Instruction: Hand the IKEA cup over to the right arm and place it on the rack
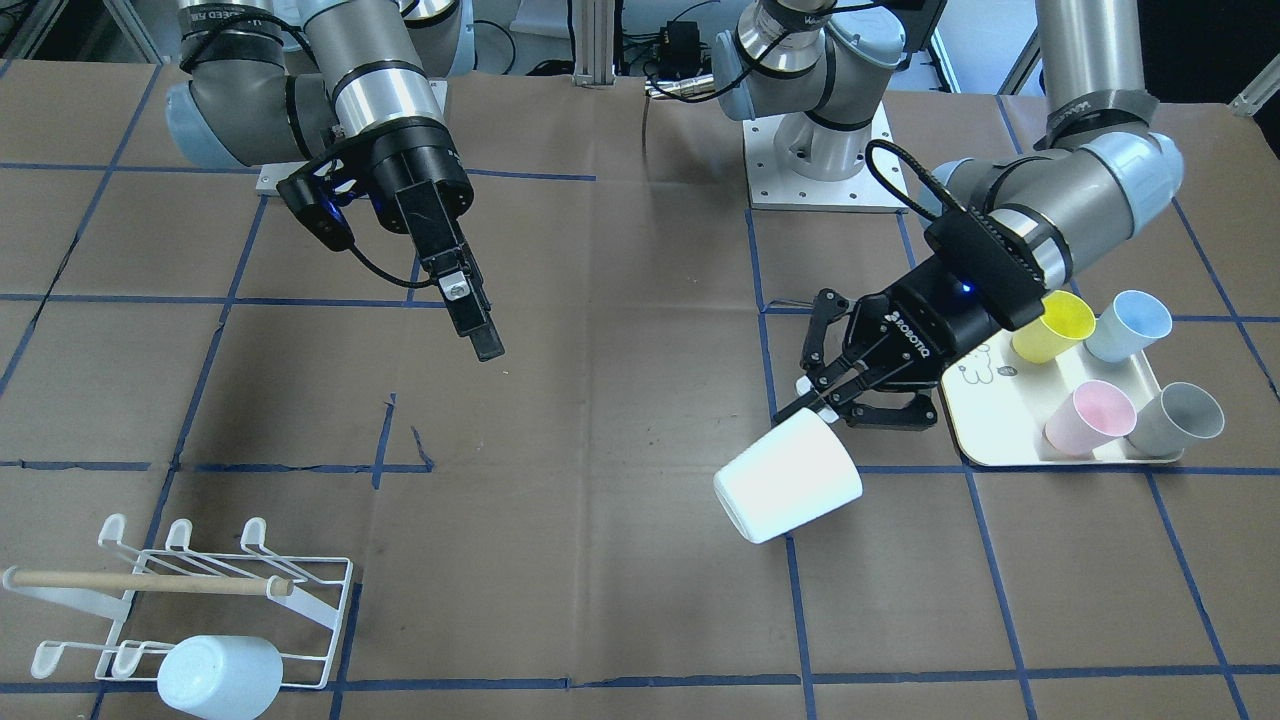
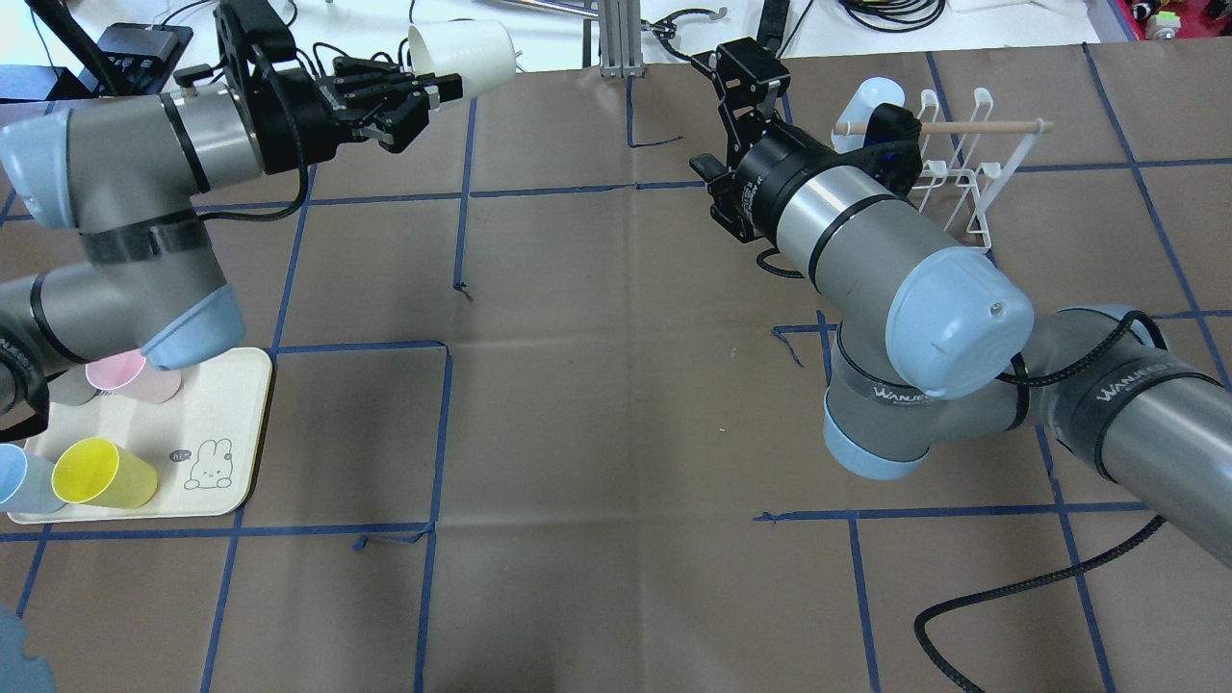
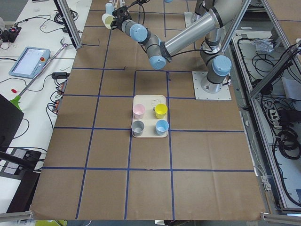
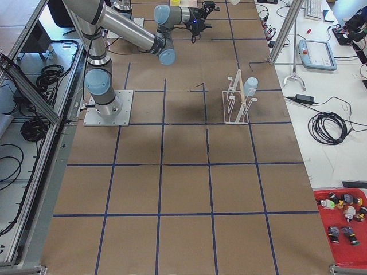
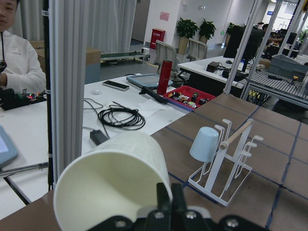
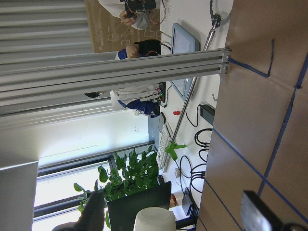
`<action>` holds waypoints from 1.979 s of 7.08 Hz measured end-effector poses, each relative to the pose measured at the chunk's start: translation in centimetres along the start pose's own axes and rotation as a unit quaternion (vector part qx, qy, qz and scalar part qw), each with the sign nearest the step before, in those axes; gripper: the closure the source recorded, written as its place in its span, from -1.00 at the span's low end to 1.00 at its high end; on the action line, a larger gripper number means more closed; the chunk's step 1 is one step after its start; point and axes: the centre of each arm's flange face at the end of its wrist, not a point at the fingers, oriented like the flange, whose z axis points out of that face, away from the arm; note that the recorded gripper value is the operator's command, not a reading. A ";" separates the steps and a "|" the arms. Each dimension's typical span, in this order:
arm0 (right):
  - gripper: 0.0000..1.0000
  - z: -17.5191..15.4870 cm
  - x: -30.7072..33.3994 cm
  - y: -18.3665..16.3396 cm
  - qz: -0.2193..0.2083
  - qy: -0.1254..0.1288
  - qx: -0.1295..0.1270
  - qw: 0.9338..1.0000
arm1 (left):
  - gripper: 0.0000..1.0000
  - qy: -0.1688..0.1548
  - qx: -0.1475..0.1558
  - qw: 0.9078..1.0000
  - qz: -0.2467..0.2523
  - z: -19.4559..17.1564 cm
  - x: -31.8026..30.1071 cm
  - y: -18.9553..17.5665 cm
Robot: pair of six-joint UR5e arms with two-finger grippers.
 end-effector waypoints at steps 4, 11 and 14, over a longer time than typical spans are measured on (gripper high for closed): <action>-0.99 1.4 1.2 0.8 -0.006 0.029 -0.009 1.000 | 0.92 0.044 0.013 0.999 0.027 2.4 5.4 1.7; -0.92 2.9 1.1 5.0 0.011 0.054 -0.019 0.998 | 0.88 0.049 0.014 0.998 0.035 2.8 8.3 3.1; -0.93 5.3 1.2 7.3 0.012 0.057 -0.028 0.998 | 0.87 0.049 0.014 0.998 0.034 2.8 8.3 3.1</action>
